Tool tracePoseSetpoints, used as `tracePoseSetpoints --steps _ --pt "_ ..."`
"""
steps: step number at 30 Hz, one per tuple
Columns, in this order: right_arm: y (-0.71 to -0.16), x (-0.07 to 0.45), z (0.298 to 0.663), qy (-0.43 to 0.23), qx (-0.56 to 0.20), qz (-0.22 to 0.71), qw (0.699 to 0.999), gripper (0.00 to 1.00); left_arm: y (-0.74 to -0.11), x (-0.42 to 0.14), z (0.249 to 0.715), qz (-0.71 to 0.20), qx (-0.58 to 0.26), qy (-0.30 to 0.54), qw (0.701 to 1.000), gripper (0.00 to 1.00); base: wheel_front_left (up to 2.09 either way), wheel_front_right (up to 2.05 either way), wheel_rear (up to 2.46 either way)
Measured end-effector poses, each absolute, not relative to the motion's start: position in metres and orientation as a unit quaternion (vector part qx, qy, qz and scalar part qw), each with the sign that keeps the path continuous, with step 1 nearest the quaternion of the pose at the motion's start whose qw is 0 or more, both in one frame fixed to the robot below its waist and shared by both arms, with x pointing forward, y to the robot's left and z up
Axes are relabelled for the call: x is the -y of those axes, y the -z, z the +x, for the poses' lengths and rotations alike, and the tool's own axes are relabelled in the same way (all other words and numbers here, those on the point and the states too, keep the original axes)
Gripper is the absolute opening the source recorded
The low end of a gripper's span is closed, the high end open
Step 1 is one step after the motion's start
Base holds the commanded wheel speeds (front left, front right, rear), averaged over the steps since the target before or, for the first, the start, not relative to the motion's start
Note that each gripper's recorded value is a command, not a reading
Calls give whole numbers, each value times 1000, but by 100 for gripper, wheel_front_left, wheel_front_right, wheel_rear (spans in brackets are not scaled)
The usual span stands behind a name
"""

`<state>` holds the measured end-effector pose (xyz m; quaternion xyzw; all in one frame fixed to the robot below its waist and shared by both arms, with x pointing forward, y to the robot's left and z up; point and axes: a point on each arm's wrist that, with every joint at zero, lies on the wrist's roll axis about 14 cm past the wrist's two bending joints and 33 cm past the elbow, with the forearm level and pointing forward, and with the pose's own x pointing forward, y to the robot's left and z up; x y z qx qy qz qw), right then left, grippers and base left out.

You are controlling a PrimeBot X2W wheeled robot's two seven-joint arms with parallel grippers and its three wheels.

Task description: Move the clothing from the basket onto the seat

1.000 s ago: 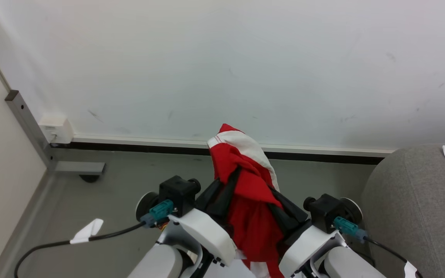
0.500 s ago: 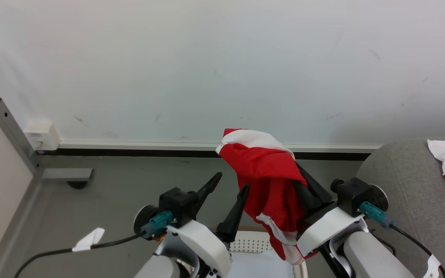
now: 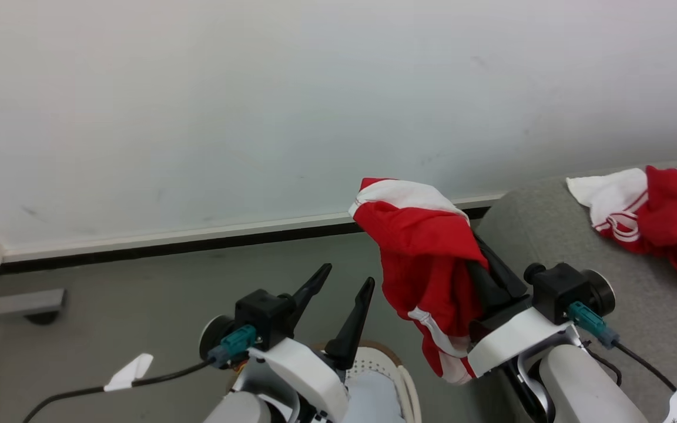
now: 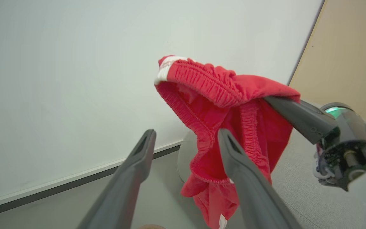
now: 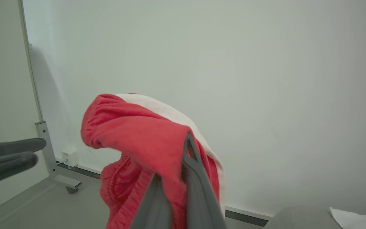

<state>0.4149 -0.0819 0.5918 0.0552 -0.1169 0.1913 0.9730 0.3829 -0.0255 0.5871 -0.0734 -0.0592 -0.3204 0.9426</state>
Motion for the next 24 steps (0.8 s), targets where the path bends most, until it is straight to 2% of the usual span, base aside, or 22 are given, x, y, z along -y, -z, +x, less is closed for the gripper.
tracePoseSetpoints --steps 14,24 --pt "-580 199 383 -27 118 16 992 0 -577 116 364 -85 38 443 892 100 0 0 0" --pt "-578 244 373 42 121 13 992 0 -563 148 354 -90 14 493 865 100 0 0 0"
